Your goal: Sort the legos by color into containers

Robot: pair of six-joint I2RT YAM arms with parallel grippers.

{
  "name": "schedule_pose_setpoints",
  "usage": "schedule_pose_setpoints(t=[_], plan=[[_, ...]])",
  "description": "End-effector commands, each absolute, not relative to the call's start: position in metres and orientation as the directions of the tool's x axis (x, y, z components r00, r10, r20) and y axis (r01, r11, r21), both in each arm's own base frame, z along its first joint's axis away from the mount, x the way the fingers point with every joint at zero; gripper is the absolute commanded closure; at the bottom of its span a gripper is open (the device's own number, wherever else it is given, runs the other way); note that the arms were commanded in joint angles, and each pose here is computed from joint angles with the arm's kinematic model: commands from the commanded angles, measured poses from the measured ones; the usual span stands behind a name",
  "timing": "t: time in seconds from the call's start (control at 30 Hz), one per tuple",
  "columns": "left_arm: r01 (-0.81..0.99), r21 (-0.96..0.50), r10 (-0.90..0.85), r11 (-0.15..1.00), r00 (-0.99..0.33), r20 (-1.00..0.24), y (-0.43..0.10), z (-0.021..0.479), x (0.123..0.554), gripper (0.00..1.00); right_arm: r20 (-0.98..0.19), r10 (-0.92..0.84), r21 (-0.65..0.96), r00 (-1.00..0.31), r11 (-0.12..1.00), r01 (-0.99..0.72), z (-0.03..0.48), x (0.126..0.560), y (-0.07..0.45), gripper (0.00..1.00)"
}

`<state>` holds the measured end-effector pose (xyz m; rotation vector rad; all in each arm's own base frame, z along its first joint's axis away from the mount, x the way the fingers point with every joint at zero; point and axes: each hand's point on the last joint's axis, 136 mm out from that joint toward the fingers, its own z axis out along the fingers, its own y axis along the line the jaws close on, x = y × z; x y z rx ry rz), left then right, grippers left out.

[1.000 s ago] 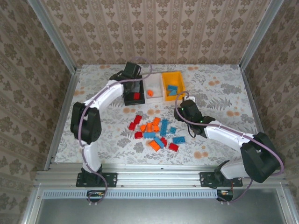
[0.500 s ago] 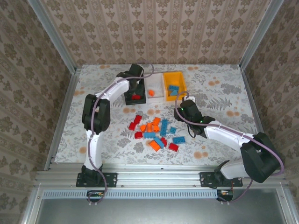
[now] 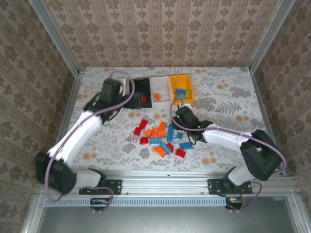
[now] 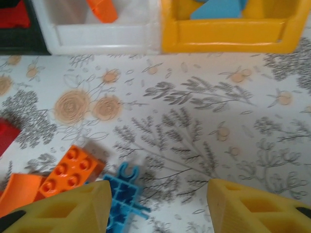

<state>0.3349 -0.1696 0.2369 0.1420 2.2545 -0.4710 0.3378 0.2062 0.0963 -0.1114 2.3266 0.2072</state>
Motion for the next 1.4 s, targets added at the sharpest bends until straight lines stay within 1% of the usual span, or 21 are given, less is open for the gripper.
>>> schedule_pose_setpoints(t=[0.0,0.13,0.2,0.33,0.53,0.7,0.9,1.17,1.37], plan=[[0.164,-0.415,-0.181,0.895,-0.717,-0.673,-0.149,0.193,0.297,0.00,-0.664,-0.047,0.116,-0.746,0.979,-0.165,0.091,0.329,0.221,0.41],[0.100,-0.491,-0.287,0.865,-0.705,-0.649,-0.124,0.158,0.250,0.00,-0.591,-0.088,0.113,-0.802,0.975,-0.191,0.078,0.319,0.235,0.39],[0.073,-0.508,-0.321,0.858,-0.697,-0.641,-0.115,0.146,0.237,0.00,-0.569,-0.107,0.082,-0.815,0.979,-0.186,0.070,0.316,0.236,0.39],[0.089,-0.546,-0.350,0.833,-0.679,-0.645,-0.113,0.149,0.226,0.00,-0.545,-0.115,0.037,-0.831,0.986,-0.160,0.060,0.316,0.232,0.39],[0.091,-0.548,-0.329,0.832,-0.713,-0.619,-0.117,0.142,0.222,0.00,-0.500,-0.138,0.028,-0.855,0.984,-0.175,0.042,0.314,0.238,0.39],[0.080,-0.551,-0.325,0.831,-0.734,-0.596,-0.118,0.134,0.220,0.00,-0.503,-0.141,0.038,-0.852,0.982,-0.185,0.041,0.317,0.243,0.39],[0.081,-0.554,-0.331,0.828,-0.728,-0.601,-0.118,0.135,0.220,0.00,-0.492,-0.146,0.072,-0.858,0.976,-0.208,0.039,0.319,0.255,0.39],[0.079,-0.551,-0.329,0.831,-0.729,-0.600,-0.118,0.133,0.220,0.00,-0.492,-0.124,0.104,-0.862,0.974,-0.200,0.039,0.316,0.257,0.39],[0.080,-0.552,-0.325,0.830,-0.734,-0.596,-0.119,0.131,0.221,0.00,-0.468,-0.128,0.095,-0.874,0.977,-0.193,0.023,0.319,0.260,0.39]])
